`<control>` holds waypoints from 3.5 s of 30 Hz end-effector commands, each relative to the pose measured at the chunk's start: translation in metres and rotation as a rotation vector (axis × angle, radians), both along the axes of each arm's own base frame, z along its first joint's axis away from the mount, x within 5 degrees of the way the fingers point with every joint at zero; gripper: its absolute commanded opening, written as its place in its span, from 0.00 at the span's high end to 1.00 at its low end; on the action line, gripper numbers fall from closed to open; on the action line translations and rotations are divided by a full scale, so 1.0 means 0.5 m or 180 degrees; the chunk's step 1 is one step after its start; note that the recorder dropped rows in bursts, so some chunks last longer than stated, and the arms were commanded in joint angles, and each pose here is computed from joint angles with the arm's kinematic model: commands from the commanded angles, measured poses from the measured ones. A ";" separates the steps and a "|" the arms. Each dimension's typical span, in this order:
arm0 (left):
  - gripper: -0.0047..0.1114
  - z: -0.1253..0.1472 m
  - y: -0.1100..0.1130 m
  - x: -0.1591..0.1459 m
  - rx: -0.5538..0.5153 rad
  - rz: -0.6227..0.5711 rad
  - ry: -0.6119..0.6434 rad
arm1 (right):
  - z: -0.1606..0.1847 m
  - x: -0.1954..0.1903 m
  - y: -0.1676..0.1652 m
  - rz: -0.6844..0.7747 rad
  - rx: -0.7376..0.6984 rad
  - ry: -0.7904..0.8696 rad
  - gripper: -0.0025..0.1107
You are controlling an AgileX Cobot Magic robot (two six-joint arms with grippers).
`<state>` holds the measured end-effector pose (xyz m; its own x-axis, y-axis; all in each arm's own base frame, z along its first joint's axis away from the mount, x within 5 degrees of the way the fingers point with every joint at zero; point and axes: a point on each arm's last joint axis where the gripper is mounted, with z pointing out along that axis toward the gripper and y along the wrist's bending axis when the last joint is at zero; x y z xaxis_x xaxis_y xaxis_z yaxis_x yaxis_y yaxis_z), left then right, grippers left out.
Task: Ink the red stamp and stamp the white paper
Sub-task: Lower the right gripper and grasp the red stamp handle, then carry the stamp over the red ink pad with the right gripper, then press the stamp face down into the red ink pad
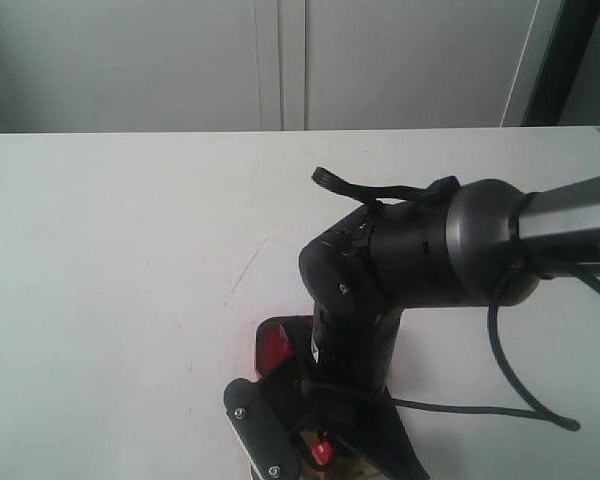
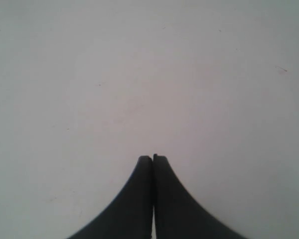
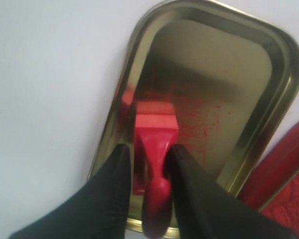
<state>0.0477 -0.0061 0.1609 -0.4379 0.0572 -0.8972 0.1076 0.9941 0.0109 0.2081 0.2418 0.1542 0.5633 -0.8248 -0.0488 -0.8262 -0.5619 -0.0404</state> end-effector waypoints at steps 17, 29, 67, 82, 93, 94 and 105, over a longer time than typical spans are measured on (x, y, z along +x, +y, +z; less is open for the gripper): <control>0.96 -0.009 0.000 -0.002 0.0000 0.0002 0.0072 | 0.065 -0.009 -0.007 -0.0579 0.0234 -0.0143 0.98; 0.96 -0.009 0.000 -0.002 0.0000 0.0002 0.0072 | 0.131 0.015 -0.009 -0.1387 0.0440 -0.0482 0.98; 0.96 -0.009 0.000 -0.002 0.0000 0.0002 0.0072 | 0.037 0.182 0.007 -0.3181 0.0393 0.0026 0.98; 0.96 -0.009 0.000 -0.002 0.0000 0.0002 0.0072 | -0.064 0.185 0.009 -0.3194 -0.0036 0.0204 0.98; 0.96 -0.009 0.000 -0.002 0.0000 0.0002 0.0072 | -0.057 0.189 0.007 -0.3139 -0.0109 0.0155 0.98; 0.96 -0.009 0.000 -0.002 0.0000 0.0002 0.0072 | -0.053 0.191 0.008 -0.3131 -0.0121 0.0147 0.98; 0.96 -0.009 0.000 -0.002 0.0000 0.0002 0.0072 | -0.012 0.195 0.008 -0.3097 0.0014 0.0033 0.98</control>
<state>0.0477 -0.0061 0.1609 -0.4379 0.0572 -0.8972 0.1076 0.9941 0.0109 0.3054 0.2502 0.1551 -0.3720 -0.9242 -0.0865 -0.9268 0.3750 -0.0212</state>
